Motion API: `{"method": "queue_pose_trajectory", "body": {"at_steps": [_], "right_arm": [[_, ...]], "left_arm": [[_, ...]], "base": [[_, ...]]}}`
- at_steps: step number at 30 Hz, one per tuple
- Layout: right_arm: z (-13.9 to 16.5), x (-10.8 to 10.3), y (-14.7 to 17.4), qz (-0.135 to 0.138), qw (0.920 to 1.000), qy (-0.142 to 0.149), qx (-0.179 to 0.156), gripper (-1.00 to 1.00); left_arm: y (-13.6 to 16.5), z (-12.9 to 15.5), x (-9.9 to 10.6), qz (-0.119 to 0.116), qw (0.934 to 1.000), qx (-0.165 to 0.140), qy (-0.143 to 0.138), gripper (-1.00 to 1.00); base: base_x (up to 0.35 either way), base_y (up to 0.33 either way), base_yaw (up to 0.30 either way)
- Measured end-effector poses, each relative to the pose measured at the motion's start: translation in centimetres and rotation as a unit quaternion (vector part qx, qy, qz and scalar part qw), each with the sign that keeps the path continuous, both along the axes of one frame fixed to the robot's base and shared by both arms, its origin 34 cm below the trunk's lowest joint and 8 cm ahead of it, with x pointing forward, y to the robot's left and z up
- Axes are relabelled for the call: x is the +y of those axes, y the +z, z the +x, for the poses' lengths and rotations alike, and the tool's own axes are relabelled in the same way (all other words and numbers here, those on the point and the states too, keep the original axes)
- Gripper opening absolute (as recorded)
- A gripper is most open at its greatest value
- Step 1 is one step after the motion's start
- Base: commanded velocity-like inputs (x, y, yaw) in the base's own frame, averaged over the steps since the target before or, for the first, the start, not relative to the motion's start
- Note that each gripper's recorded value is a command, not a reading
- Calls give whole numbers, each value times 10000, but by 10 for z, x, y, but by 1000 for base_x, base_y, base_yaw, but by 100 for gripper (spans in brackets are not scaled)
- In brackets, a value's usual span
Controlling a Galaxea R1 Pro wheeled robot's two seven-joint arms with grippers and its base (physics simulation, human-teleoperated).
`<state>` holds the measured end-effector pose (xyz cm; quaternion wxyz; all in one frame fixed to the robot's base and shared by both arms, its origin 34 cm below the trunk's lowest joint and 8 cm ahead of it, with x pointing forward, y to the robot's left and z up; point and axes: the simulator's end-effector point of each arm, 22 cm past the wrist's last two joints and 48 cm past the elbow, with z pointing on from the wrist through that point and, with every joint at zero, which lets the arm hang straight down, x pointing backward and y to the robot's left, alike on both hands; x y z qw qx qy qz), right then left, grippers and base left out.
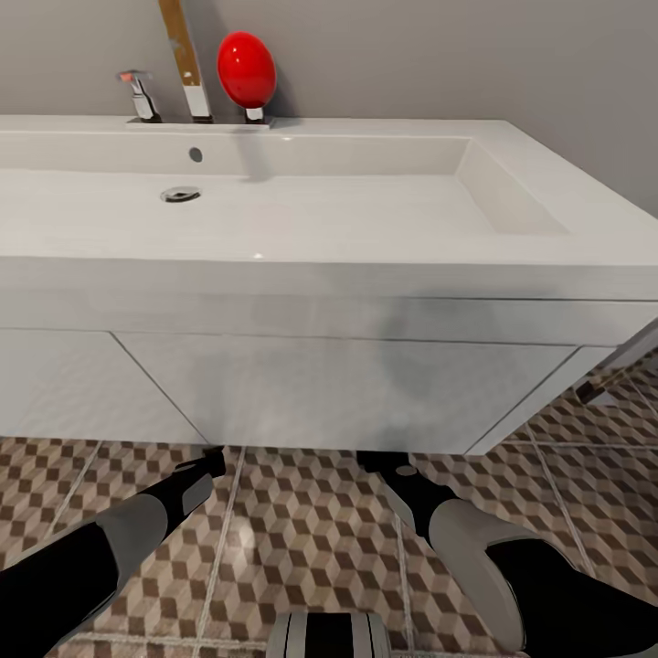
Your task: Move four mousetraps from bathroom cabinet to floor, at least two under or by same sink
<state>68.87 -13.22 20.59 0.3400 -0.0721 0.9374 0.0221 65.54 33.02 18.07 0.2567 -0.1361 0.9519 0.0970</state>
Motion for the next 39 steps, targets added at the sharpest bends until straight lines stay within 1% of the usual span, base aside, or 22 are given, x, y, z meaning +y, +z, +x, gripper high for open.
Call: {"method": "queue_pose_trajectory", "body": {"at_steps": [6, 14, 24, 32, 39], "right_arm": [[-3, 0, -5, 0, 10000, 0, 44, -100], [-7, 0, -13, 0, 9999, 0, 110, -100], [-12, 0, -23, 0, 9998, 0, 190, -100], [-16, 0, -30, 0, 9997, 0, 253, -100], [-20, 0, -36, 0, 9995, 0, 309, -100]], "left_arm": [[-4, -2, 3, 25, 10000, 30, -14, -100], [-8, 2, -4, -34, 10000, 22, -54, -100], [-13, 4, -4, -42, 10000, -5, -53, -100], [-12, 15, -7, -62, 9999, -69, -63, -100], [-5, 37, -10, -79, 9997, -197, -72, -100]], "base": [[0, 0, 0], [0, 0, 0], [0, 0, 0], [0, 0, 0], [0, 0, 0]]}}
